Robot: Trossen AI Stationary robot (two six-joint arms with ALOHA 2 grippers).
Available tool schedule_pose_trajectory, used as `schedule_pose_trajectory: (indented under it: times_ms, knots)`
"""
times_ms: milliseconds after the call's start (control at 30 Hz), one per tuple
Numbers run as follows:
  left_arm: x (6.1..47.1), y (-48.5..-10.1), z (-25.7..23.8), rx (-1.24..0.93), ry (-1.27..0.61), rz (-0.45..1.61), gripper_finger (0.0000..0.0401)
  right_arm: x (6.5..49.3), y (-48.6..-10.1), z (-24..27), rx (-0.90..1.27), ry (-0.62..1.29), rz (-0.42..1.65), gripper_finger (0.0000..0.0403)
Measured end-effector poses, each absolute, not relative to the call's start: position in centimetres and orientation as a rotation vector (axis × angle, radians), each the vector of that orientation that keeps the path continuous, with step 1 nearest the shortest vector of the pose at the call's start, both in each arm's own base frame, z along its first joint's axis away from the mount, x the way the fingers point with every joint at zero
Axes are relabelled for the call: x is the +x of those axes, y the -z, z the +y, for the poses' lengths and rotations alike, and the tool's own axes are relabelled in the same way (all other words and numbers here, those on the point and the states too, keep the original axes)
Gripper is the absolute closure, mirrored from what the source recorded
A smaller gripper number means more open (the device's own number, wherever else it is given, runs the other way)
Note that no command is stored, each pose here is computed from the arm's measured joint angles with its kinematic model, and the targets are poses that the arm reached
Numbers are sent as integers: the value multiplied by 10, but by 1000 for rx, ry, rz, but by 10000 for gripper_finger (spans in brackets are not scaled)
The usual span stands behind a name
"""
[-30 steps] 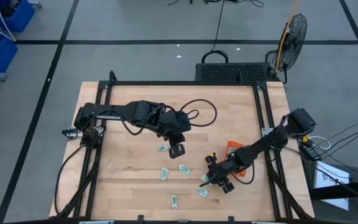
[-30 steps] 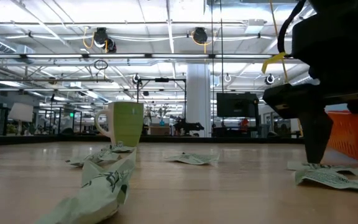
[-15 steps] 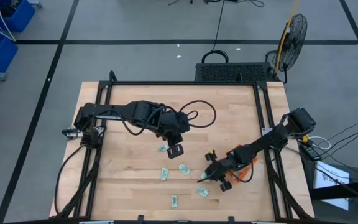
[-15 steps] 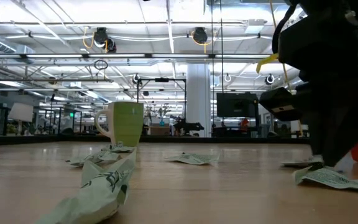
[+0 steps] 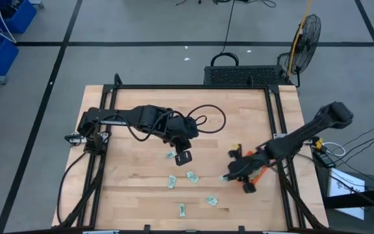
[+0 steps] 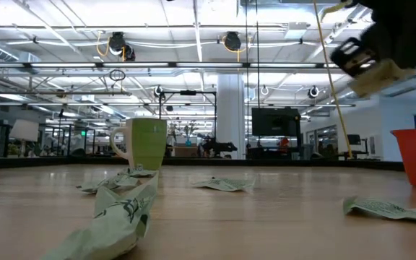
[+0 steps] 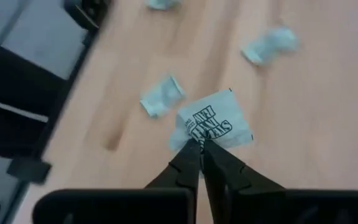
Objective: Pick and place Stevia / Truvia into bins
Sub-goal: Put the stevia packet into the orange basket
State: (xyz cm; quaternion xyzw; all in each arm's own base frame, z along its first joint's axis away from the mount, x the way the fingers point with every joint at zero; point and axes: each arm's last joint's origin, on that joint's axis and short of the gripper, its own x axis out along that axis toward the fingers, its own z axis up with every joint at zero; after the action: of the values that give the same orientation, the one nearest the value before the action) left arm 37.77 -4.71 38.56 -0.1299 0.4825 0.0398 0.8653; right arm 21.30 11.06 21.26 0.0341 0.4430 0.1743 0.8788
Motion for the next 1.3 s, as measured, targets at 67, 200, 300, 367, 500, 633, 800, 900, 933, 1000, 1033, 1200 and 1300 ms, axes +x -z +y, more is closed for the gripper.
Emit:
schedule_pose_trajectory:
  times_ms: [67,200,300,367,500,633,800,900,933,1000,1033,1200,1300]
  knots:
    - [378,-386,-47,-273,-84,1010,364,196,-217,102,76,-313,1010,393]
    - [379,-386,-47,-276,-83,1001,364,167,-221,92,102,-228,1177,393]
    - [379,-386,-47,-276,-84,1000,364,156,-220,94,129,-203,1258,390]
    - [379,-386,-47,-270,-104,995,364,152,-216,98,128,-210,1310,382]
    - [379,-386,-46,-273,-163,981,364,152,-207,108,86,-231,1334,362]
    - [379,-386,-45,-289,-184,976,364,155,-194,113,51,-242,1359,331]
    - [379,-386,-48,-335,-202,974,364,155,-188,113,46,-225,1384,288]
    - [378,-386,-53,-353,-202,975,364,156,-194,114,34,-252,1361,272]
    - [378,-386,-56,-357,-201,975,364,156,-198,114,25,-268,1349,270]
    - [377,-386,-61,-366,-192,980,364,158,-209,116,21,-286,1324,269]
    - [376,-386,-65,-376,-182,987,364,160,-216,117,24,-292,1307,269]
    - [368,-384,-87,-428,-158,1043,364,172,-248,123,-20,-335,1161,274]
    - [358,-380,-102,-451,-208,1105,364,182,-260,122,-97,-301,1038,274]
